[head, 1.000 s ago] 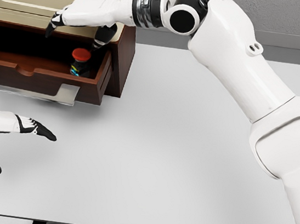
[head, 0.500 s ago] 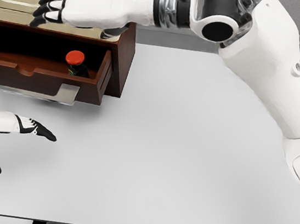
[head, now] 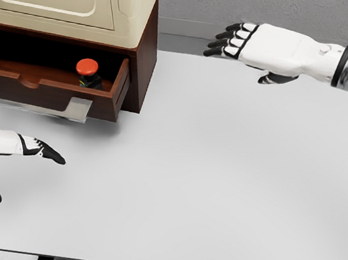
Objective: Open the cabinet drawer with left arm, and place a switch into the drawer with right arm
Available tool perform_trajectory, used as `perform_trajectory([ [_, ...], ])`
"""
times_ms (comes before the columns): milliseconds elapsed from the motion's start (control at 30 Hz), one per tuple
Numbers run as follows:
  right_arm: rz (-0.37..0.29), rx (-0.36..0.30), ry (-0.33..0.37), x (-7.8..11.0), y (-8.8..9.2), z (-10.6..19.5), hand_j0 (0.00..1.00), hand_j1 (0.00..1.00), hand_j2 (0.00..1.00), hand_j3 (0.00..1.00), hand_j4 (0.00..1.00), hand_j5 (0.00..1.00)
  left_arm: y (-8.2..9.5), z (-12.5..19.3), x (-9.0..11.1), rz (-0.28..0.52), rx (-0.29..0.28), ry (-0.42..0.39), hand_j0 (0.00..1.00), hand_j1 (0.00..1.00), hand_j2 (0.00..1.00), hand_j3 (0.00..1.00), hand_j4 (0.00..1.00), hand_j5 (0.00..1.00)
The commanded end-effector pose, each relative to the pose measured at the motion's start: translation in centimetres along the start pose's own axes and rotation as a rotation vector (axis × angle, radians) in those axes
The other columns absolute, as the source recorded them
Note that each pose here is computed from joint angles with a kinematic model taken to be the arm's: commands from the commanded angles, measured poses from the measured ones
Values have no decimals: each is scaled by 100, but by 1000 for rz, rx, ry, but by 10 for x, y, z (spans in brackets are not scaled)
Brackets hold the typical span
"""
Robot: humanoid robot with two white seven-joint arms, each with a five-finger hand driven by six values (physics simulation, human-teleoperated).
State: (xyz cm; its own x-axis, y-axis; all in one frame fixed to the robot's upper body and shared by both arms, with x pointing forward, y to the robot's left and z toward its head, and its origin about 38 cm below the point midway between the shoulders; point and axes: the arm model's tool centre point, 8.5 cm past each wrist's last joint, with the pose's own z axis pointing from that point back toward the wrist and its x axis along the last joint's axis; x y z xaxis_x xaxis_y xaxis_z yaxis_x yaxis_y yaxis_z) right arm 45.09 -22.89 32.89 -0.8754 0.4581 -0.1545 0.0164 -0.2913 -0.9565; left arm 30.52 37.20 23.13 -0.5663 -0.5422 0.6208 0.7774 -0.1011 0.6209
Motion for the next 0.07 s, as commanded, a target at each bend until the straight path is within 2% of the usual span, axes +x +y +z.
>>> perform_trajectory([
  [0,-24,19,61,-18,6,18,100,100,100,100,100,100,1,0,0,5,5,-3,100,100,100,100,100,100],
  [33,-47,24,76,-22,13,21,100,100,100,100,100,100,1,0,0,5,5,-3,100,100,100,100,100,100],
])
